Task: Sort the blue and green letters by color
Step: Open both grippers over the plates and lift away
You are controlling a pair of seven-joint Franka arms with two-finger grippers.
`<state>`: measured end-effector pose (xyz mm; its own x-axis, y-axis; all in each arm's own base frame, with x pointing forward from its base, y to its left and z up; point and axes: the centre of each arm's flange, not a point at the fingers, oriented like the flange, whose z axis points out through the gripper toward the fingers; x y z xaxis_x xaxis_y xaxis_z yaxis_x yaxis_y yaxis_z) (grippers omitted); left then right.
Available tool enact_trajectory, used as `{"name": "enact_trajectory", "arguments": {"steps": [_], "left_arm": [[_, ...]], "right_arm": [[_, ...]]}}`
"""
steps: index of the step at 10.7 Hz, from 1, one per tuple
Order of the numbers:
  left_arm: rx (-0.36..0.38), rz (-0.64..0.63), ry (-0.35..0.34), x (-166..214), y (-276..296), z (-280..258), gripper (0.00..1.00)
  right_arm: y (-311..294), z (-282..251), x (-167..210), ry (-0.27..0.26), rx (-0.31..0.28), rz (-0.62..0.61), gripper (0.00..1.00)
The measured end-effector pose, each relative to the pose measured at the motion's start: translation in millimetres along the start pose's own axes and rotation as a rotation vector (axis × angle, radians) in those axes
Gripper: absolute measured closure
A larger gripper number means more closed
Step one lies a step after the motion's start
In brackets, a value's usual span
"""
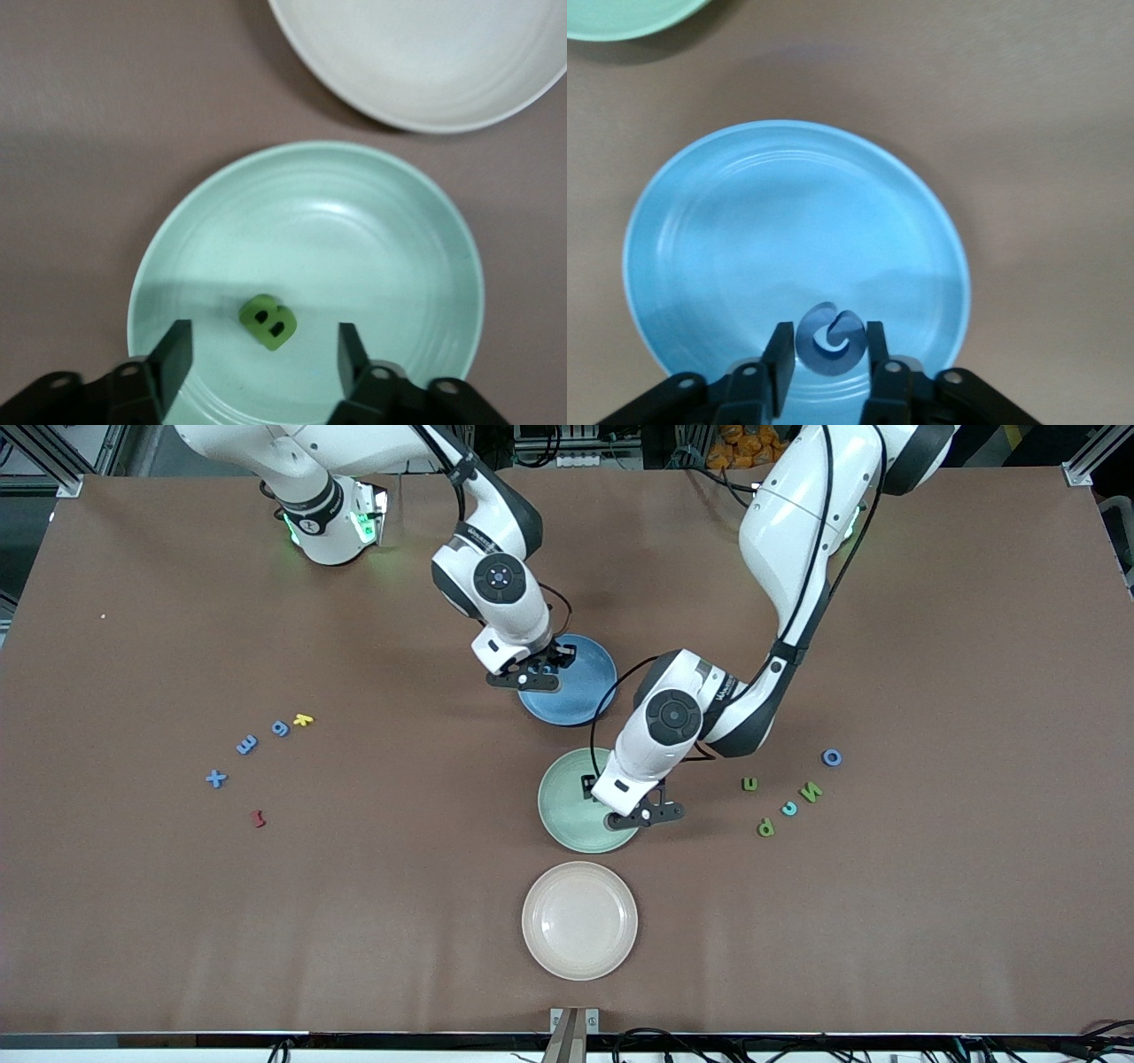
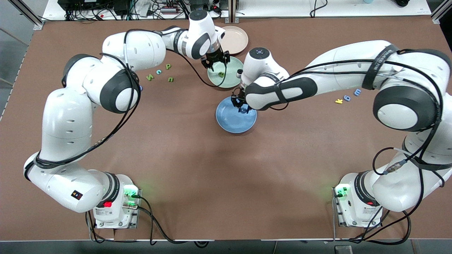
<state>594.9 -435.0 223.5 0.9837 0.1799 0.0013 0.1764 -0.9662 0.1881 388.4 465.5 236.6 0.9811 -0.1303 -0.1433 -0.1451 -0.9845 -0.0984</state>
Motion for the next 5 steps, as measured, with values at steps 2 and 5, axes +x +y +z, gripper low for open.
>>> {"name": "enact_trajectory", "arguments": {"steps": [2, 5], "left_arm": [[-0.013, -0.01, 0.021, 11.3, -0.4, -23.1, 0.04], [0.054, -0.027, -0.034, 50.1, -50.9, -71.0, 0.0]], "right_arm": [[-6.2, -1.4, 3.2, -0.011, -0.009, 0.014, 0.37], [5.8, -26.6, 22.1, -0.044, -0.072, 0.043, 0.0]]}}
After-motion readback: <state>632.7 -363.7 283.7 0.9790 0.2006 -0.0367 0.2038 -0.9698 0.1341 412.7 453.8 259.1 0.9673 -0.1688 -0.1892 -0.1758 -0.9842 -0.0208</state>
